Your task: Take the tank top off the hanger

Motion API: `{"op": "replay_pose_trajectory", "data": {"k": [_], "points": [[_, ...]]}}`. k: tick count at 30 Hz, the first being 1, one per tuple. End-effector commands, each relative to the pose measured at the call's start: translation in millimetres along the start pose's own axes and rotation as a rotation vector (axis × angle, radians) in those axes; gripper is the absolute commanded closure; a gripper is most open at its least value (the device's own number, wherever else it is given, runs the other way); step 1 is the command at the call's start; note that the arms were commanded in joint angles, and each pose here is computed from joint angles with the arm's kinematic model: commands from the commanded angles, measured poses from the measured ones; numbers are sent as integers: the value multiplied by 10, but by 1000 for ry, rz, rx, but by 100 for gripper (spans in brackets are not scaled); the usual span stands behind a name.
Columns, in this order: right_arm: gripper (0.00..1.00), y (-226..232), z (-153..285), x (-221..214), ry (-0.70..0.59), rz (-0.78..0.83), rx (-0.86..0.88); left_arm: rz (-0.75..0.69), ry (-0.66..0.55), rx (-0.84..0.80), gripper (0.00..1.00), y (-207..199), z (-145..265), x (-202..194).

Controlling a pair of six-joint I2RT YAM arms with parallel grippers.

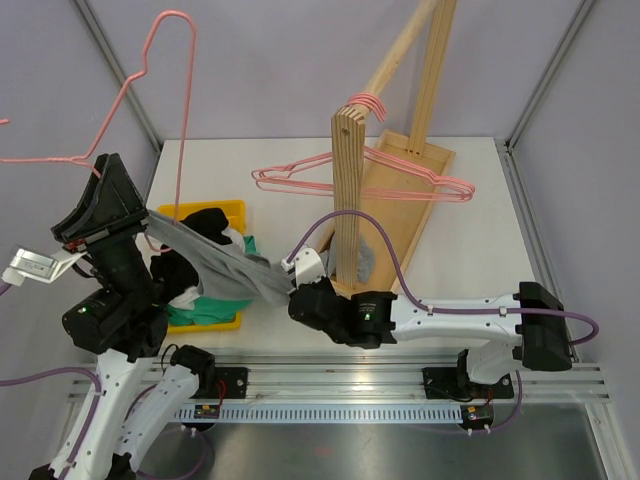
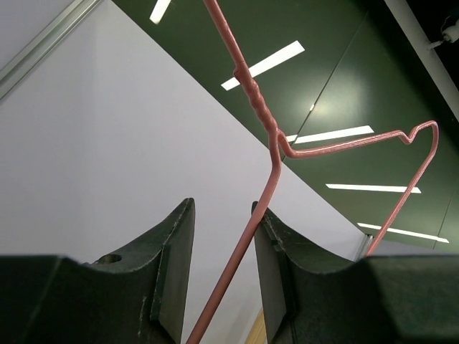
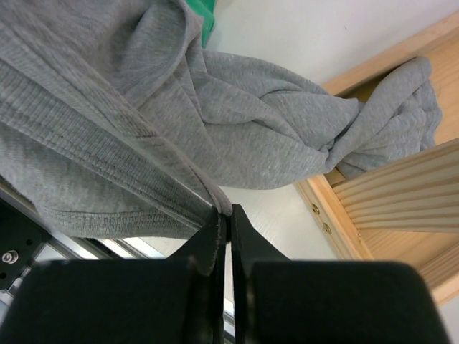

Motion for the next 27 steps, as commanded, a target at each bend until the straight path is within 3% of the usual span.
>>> {"op": "replay_pose_trajectory", "data": {"k": [1,9,12,15,21,27], "points": [[100,-434,-10,-588,174,168,-164,100,-298,-8,100,-223,-80,932],[100,-467,-8,-647,189,171,-182,127,-323,-9,100,-369,-270,1114],[100,-479,-7,-652,189,171,-187,117,-270,-49,100,-455,-323,1006],[100,-455,40,-405,127,171,-180,115,-204,-107,100,-531,-263,887],[100,-250,254,503,-89,136,-82,66,-124,-75,100,-329,12,687],[100,-49,312,920,-188,125,-9,72,17,-120,100,-329,171,367]]}}
Point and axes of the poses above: each gripper's point midway between its finger pads, its own z axis back along the fingers, its own y axis along the line the jaws close on, x = y × z, the point moved 1 cm from there along z, back along the fingers, and after that the axes turned 3 degrees about -z, right-handed, at the moved point
